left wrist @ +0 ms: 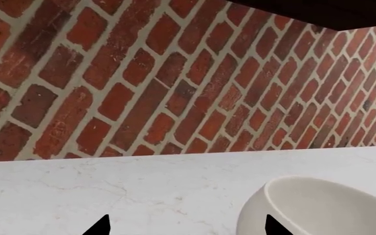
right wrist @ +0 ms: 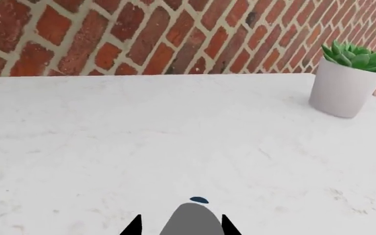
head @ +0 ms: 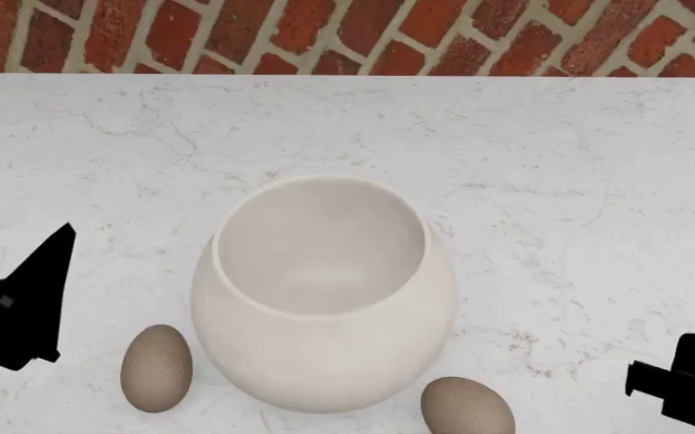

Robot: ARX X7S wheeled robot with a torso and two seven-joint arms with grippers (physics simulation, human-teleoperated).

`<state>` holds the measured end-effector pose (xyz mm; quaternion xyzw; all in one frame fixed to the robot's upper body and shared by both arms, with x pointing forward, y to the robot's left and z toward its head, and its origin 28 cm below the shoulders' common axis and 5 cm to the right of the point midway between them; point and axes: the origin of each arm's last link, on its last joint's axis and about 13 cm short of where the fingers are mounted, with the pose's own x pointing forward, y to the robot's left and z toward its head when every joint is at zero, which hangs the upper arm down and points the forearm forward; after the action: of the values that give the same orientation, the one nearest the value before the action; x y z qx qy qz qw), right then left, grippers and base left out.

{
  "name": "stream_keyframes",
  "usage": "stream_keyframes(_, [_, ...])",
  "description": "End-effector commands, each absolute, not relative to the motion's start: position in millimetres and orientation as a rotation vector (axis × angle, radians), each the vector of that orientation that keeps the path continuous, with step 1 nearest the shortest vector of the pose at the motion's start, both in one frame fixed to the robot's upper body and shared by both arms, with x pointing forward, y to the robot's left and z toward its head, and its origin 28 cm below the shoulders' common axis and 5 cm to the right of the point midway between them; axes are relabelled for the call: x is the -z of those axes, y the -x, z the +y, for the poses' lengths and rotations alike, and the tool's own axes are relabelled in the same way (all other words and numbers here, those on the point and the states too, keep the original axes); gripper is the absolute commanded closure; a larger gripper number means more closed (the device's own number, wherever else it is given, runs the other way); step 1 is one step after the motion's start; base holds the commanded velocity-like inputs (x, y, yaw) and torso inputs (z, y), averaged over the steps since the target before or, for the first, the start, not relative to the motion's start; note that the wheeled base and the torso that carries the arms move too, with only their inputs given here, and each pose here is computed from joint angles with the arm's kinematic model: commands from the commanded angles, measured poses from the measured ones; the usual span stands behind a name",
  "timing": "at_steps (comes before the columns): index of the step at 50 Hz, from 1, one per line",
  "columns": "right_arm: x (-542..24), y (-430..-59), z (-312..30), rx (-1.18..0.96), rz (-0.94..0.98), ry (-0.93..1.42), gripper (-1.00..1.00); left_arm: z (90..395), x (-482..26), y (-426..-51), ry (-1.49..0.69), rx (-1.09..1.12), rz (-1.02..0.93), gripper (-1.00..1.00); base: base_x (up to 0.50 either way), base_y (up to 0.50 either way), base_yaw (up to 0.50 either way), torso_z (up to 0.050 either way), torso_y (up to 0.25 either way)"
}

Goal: Place the eggs and milk next to the bowl.

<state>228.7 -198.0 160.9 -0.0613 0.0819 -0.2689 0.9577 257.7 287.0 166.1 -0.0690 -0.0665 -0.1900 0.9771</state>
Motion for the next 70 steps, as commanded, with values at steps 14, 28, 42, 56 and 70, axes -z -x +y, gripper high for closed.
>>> stream_keyframes(14, [-180, -216, -210, 0.248, 0.002, 0.166, 1.00, 286, -165, -248, 0.144, 0.421, -0.152, -1.00, 0.00, 0.00, 0.00, 0.000, 0.000])
stream_keyframes(28, [-188, -212, -225, 0.126, -0.026, 0.189, 1.00, 288, -163, -243, 0.139, 0.424, -0.157, -1.00, 0.00, 0.00, 0.00, 0.000, 0.000])
stream_keyframes(42, [-198, -222, -248, -0.134, -0.079, 0.291, 1.00, 289, -165, -235, 0.125, 0.420, -0.168, -1.00, 0.00, 0.00, 0.00, 0.000, 0.000])
stream_keyframes(56, [-214, -218, -263, -0.301, -0.099, 0.295, 1.00, 292, -167, -227, 0.112, 0.406, -0.177, -1.00, 0.00, 0.00, 0.00, 0.000, 0.000])
stream_keyframes(70, [-232, -250, -268, -0.463, -0.063, 0.297, 1.00, 289, -164, -220, 0.098, 0.393, -0.174, -1.00, 0.00, 0.00, 0.00, 0.000, 0.001])
